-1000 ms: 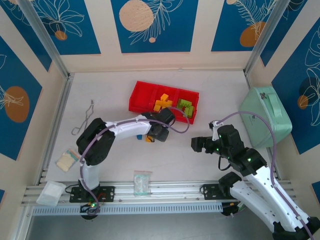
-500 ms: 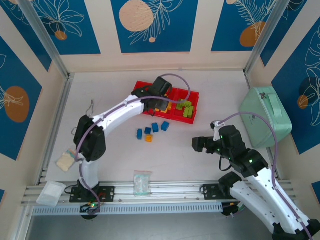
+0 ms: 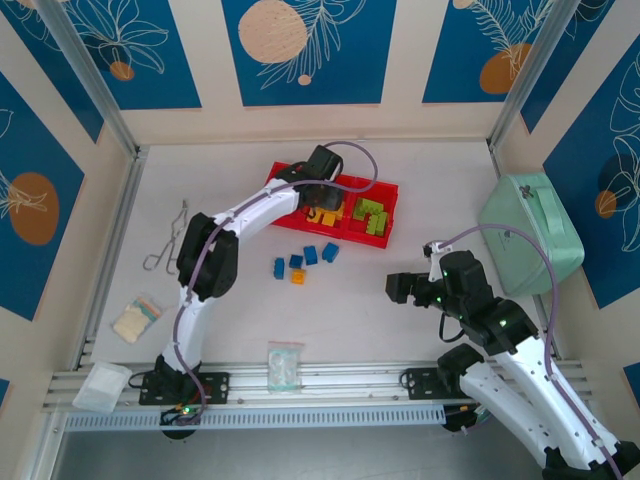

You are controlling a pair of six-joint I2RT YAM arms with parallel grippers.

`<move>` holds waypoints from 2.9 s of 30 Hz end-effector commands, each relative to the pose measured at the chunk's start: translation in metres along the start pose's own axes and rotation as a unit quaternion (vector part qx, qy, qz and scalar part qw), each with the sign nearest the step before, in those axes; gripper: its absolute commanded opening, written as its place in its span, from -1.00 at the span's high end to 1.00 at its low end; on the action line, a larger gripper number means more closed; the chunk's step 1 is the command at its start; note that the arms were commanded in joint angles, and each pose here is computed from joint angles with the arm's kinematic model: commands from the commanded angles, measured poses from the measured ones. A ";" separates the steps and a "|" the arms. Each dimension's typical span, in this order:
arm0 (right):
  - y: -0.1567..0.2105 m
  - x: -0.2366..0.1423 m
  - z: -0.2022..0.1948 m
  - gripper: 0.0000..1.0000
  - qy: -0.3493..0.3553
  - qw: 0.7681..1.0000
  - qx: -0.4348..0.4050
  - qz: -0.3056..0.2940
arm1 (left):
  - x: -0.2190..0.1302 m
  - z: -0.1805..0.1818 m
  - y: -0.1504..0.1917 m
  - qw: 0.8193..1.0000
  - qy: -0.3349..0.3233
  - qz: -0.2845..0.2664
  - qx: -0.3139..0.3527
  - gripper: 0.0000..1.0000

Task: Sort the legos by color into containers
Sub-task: Place the lego in the container, then pick up the lego from the center of the table.

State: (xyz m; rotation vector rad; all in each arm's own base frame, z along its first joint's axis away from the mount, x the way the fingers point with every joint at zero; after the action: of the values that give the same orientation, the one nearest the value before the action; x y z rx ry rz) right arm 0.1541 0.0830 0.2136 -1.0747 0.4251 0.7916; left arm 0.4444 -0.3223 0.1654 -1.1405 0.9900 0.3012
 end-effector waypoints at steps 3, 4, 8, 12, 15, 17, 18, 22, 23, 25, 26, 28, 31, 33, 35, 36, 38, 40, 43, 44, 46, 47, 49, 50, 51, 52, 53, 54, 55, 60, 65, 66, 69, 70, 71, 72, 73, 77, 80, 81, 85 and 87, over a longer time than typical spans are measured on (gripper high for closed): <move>-0.006 -0.007 0.003 -0.98 -0.003 1.000 0.000 -0.009 | -0.025 0.008 -0.020 0.999 0.006 -0.035 -0.010 -0.44; -0.006 -0.007 0.003 -0.98 -0.003 1.000 0.000 -0.010 | -0.028 0.009 -0.019 0.999 0.005 -0.036 -0.010 -0.50; -0.006 -0.008 0.003 -0.98 -0.003 1.000 0.001 -0.010 | -0.047 0.008 -0.009 0.999 0.022 -0.032 -0.007 -0.60; -0.006 -0.007 0.003 -0.98 -0.004 1.000 0.002 -0.010 | -0.069 0.006 0.030 0.999 0.033 -0.018 -0.018 -0.67; -0.005 -0.005 0.003 -0.98 -0.003 1.000 0.002 -0.007 | -0.089 0.000 0.069 0.999 0.026 -0.002 -0.027 -0.72; -0.005 -0.004 0.003 -0.98 -0.004 1.000 0.002 -0.008 | -0.097 -0.005 0.097 0.999 0.019 0.016 -0.026 -0.76; -0.006 -0.004 0.004 -0.98 -0.005 1.000 0.002 -0.007 | -0.099 -0.008 0.111 0.999 0.015 0.030 -0.023 -0.76; -0.005 -0.002 0.005 -0.98 -0.010 1.000 -0.003 -0.003 | -0.101 -0.020 0.156 0.997 0.004 0.081 -0.010 -0.80; -0.005 -0.001 0.005 -0.98 -0.010 1.000 -0.003 0.000 | -0.100 -0.022 0.166 0.996 0.002 0.093 -0.008 -0.89; -0.005 0.001 0.005 -0.98 -0.010 1.000 -0.002 0.005 | -0.098 -0.026 0.182 0.994 0.005 0.108 -0.011 -0.99; -0.005 0.002 0.005 -0.98 -0.009 1.000 -0.001 0.008 | -0.097 -0.028 0.190 0.993 0.008 0.115 -0.015 -0.99; -0.005 0.003 0.005 -0.98 -0.008 1.000 0.000 0.011 | -0.096 -0.030 0.201 0.992 0.007 0.122 -0.020 -0.99; -0.004 0.003 0.005 -0.98 -0.009 1.000 0.003 0.009 | -0.093 -0.032 0.211 0.992 0.011 0.125 -0.031 -0.97; -0.004 0.002 0.005 -0.98 -0.009 1.000 0.004 0.008 | -0.088 -0.032 0.216 0.991 0.008 0.123 -0.044 -0.90; -0.005 0.002 0.005 -0.98 -0.007 1.000 0.005 0.008 | -0.082 -0.036 0.216 0.991 0.018 0.114 -0.061 -0.74; -0.004 0.002 0.004 -0.98 -0.005 1.000 0.007 0.008 | -0.079 -0.039 0.216 0.991 0.030 0.110 -0.070 -0.65; -0.004 0.001 0.004 -0.98 -0.006 1.000 0.008 0.007 | -0.076 -0.045 0.214 0.991 0.041 0.099 -0.084 -0.48; -0.004 0.000 0.004 -0.98 -0.006 1.000 0.008 0.006 | -0.074 -0.048 0.212 0.991 0.036 0.095 -0.087 -0.41; -0.004 0.000 0.004 -0.98 -0.006 1.000 0.009 0.006 | -0.073 -0.052 0.211 0.992 0.023 0.092 -0.083 -0.39; -0.004 0.000 0.004 -0.98 -0.006 1.000 0.008 0.006 | -0.072 -0.053 0.210 0.992 0.023 0.092 -0.082 -0.39; -0.004 0.001 0.004 -0.98 -0.006 1.000 0.009 0.006 | -0.068 -0.054 0.210 0.992 0.019 0.096 -0.082 -0.39; -0.004 0.002 0.004 -0.98 -0.007 1.000 0.009 0.006 | -0.065 -0.054 0.210 0.992 0.016 0.097 -0.081 -0.39; -0.003 0.003 0.004 -0.98 -0.007 1.000 0.010 0.009 | -0.061 -0.053 0.210 0.992 0.004 0.101 -0.078 -0.40; -0.004 0.002 0.004 -0.98 -0.007 1.000 0.009 0.008 | -0.058 -0.052 0.209 0.992 -0.003 0.101 -0.076 -0.40; -0.004 0.002 0.004 -0.98 -0.007 1.000 0.009 0.008 | -0.055 -0.052 0.209 0.992 -0.009 0.102 -0.074 -0.39; -0.004 0.002 0.004 -0.98 -0.007 1.000 0.010 0.008 | -0.052 -0.050 0.208 0.992 -0.018 0.101 -0.071 -0.39; -0.004 0.001 0.004 -0.98 -0.008 1.000 0.009 0.007 | -0.048 -0.050 0.208 0.992 -0.026 0.102 -0.068 -0.39; -0.004 0.002 0.004 -0.98 -0.007 1.000 0.009 0.007 | -0.044 -0.049 0.207 0.992 -0.031 0.103 -0.064 -0.39; -0.003 0.002 0.004 -0.98 -0.007 1.000 0.009 0.008 | -0.040 -0.048 0.207 0.992 -0.037 0.105 -0.062 -0.38; -0.003 0.002 0.004 -0.98 -0.008 1.000 0.008 0.008 | -0.026 -0.049 0.206 0.991 -0.036 0.114 -0.059 -0.30; -0.004 0.003 0.004 -0.98 -0.006 1.000 0.009 0.006 | -0.021 -0.049 0.204 0.991 -0.026 0.116 -0.058 -0.19; -0.004 0.004 0.004 -0.98 -0.007 1.000 0.009 0.007 | -0.022 -0.048 0.203 0.991 -0.026 0.115 -0.059 -0.17; -0.003 0.006 0.004 -0.98 -0.007 1.000 0.010 0.010 | -0.021 -0.045 0.202 0.991 -0.027 0.112 -0.061 -0.06; -0.003 0.006 0.004 -0.98 -0.007 1.000 0.011 0.010 | -0.021 -0.045 0.202 0.992 -0.026 0.109 -0.061 -0.02; -0.003 0.007 0.004 -0.98 -0.006 1.000 0.010 0.011 | -0.021 -0.044 0.201 0.992 -0.027 0.108 -0.061 0.02; -0.003 0.007 0.004 -0.98 -0.007 1.000 0.010 0.011 | -0.021 -0.043 0.201 0.992 -0.026 0.107 -0.061 0.05; -0.003 0.007 0.004 -0.98 -0.006 1.000 0.009 0.012 | -0.020 -0.042 0.200 0.992 -0.027 0.105 -0.060 0.06; -0.003 0.007 0.004 -0.98 -0.005 1.000 0.009 0.013 | -0.021 -0.038 0.199 0.992 -0.031 0.103 -0.065 0.17; -0.003 0.007 0.003 -0.98 -0.004 1.000 0.010 0.012 | -0.022 -0.037 0.197 0.992 -0.028 0.098 -0.069 0.23; -0.004 0.007 0.004 -0.98 -0.004 1.000 0.010 0.012 | -0.023 -0.036 0.196 0.993 -0.026 0.096 -0.070 0.26; -0.003 0.008 0.003 -0.98 -0.003 1.000 0.011 0.012 | -0.031 -0.037 0.191 0.994 -0.014 0.078 -0.074 0.39; -0.003 0.008 0.003 -0.98 -0.002 1.000 0.011 0.012 | -0.039 -0.036 0.187 0.995 -0.011 0.070 -0.074 0.43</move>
State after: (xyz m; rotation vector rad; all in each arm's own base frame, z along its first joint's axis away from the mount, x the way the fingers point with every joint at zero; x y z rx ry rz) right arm 0.1602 0.0852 0.2082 -1.0686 0.4596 0.8059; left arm 0.2668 -0.2617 0.0680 -1.1349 1.0902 0.5704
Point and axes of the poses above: each hand's point on the last joint's axis, 136 mm out from that joint toward the fingers, its own x axis out along the fingers, its own z axis along the line the jaws close on, y = z × x, the point moved 5 cm from there along -x, back along the fingers, and after that the axes turned 10 degrees about x, right-handed, at the moved point
